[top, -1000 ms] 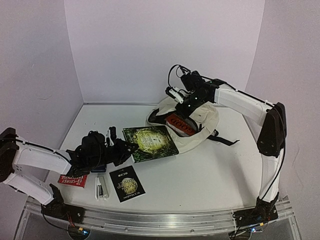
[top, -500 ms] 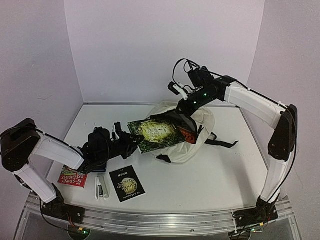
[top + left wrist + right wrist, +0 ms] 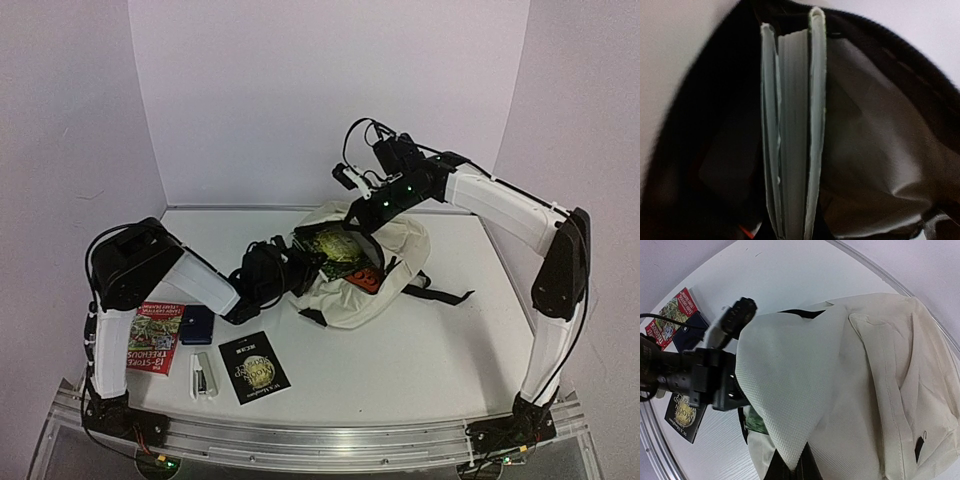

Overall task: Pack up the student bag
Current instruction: Place the book in the student bag.

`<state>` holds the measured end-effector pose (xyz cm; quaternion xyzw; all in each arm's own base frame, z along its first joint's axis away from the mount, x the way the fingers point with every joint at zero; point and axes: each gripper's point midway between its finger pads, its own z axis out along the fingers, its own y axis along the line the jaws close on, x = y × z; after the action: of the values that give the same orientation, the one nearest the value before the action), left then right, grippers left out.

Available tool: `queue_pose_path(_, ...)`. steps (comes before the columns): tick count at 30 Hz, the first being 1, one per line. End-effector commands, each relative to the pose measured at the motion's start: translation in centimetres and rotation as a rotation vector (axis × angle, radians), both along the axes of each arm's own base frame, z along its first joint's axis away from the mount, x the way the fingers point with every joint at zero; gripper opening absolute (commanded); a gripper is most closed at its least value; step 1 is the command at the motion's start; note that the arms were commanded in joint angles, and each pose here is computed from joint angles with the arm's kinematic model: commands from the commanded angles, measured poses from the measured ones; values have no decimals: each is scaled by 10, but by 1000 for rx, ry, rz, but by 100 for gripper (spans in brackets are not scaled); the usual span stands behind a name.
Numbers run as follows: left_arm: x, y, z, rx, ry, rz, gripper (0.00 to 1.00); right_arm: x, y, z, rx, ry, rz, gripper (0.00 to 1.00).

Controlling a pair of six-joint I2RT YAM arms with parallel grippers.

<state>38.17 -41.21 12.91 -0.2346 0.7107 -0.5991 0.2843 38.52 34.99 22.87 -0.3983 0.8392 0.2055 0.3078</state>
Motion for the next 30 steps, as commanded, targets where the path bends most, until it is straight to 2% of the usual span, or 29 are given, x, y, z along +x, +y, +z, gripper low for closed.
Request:
queue_pose_path(1,23,-31,70,-178,-145,6,14,11,19,29,89,-52,10,0)
queue_pose_path(4,23,-39,60,-133,-122,-6,35,18,18,24,69,-67,-3,0)
queue_pose_path(7,12,-38,63,-26,-136,-12,48,23,17,18,54,-67,-13,0)
queue_pose_path(10,0,-35,72,106,-151,-14,56,29,15,11,50,-55,-27,0)
queue_pose_path(13,-9,-25,66,229,-104,-3,59,35,12,9,63,-44,-44,0)
queue_pose_path(15,-13,-17,58,274,-62,7,55,38,10,11,76,-37,-53,0)
queue_pose_path(19,-15,-18,45,295,-30,-14,42,40,8,15,93,-32,-57,0)
queue_pose_path(26,7,-46,23,227,-10,-95,7,37,6,17,108,-17,-54,0)
queue_pose_path(28,16,-56,28,230,-45,-123,3,38,4,14,104,-14,-60,0)
queue_pose_path(30,21,-66,41,287,-95,-132,6,43,0,11,102,-10,-71,0)
